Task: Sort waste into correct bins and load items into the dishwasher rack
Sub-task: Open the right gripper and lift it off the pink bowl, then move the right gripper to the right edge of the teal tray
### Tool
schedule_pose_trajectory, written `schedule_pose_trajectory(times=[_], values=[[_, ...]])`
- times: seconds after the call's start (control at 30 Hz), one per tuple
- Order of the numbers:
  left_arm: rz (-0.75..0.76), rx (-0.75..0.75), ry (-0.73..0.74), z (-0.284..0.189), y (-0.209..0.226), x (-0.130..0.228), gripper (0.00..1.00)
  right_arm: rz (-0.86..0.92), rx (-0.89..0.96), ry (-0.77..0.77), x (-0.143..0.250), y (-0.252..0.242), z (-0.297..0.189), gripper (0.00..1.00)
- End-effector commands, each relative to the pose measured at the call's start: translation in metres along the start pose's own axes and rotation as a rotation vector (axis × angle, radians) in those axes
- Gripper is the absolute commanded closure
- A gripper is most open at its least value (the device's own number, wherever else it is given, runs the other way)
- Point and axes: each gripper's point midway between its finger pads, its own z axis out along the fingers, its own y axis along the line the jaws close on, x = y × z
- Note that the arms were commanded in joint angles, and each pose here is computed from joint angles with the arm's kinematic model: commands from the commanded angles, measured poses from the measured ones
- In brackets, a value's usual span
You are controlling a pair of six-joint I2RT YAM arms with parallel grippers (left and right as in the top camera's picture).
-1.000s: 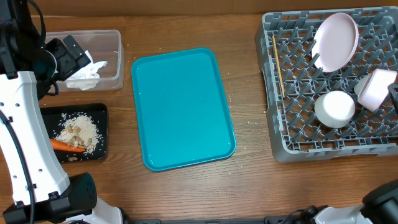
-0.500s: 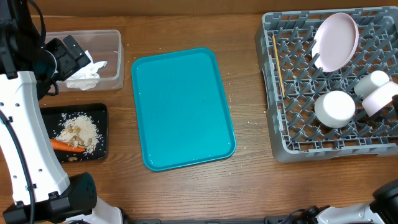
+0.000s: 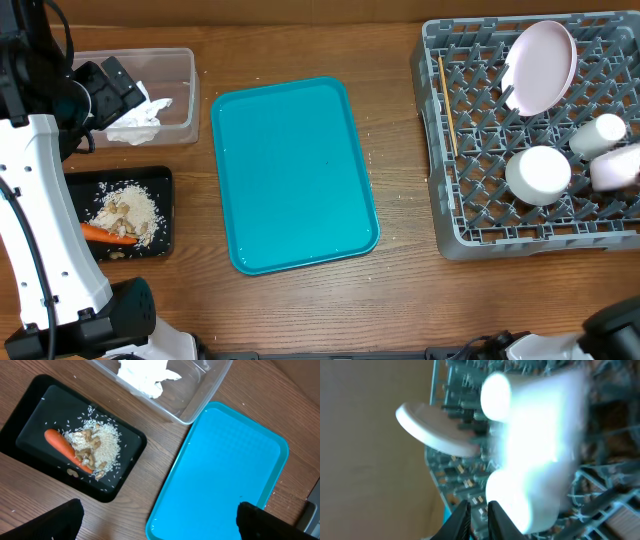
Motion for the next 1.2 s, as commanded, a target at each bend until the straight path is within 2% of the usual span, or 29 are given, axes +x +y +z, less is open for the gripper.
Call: schedule_pose_trajectory(times=[0.0,0.17,0.27,0.33,0.4,0.57,0.67,0.73,0.9,1.0,1.03,1.07,1.17], values=[[-0.014,-0.011,-0.003,0.000,0.003,-0.001,0.00,-0.124,0.158,-0.166,-0.016,0.030,-0.046,0.83],[-0.014,-0.011,-0.003,0.000,0.003,-0.001,0.00,-0.198,0.143,-0.199,-0.001,0.061,-0.061,0.65],[-0.014,-0.010,-0.003,0.000,0.003,-0.001,0.00,-0.258,0.139,-0.167,0.018,0.081,-0.052,0.47],[-0.014,-0.011,-0.003,0.000,0.003,-0.001,0.00,-0.312,0.150,-0.099,0.042,0.095,-0.033,0.33],[-0.014,-0.011,-0.003,0.000,0.003,-0.001,0.00,-0.383,0.157,0.000,0.075,0.111,-0.008,0.00],[-0.014,-0.010,-0.003,0.000,0.003,-0.001,0.00,-0.585,0.047,0.212,0.159,0.162,0.036,0.00],[-0.014,-0.011,-0.003,0.000,0.003,-0.001,0.00,-0.743,-0.063,0.327,0.221,0.197,0.059,0.00],[-0.014,-0.011,-0.003,0.000,0.003,-0.001,0.00,-0.864,-0.165,0.418,0.276,0.223,0.076,0.00],[-0.014,-0.011,-0.003,0.000,0.003,-0.001,0.00,-0.993,-0.262,0.597,0.368,0.235,0.110,0.00],[-0.014,-0.011,-0.003,0.000,0.003,-0.001,0.00,-1.024,-0.238,0.698,0.408,0.219,0.131,0.00],[-0.014,-0.011,-0.003,0.000,0.003,-0.001,0.00,-1.049,-0.179,0.708,0.419,0.206,0.145,0.00],[-0.014,-0.011,-0.003,0.000,0.003,-0.001,0.00,-1.096,-0.061,0.673,0.422,0.186,0.166,0.00],[-0.014,-0.010,-0.003,0.000,0.003,-0.001,0.00,-1.138,0.127,0.585,0.414,0.156,0.196,0.00]])
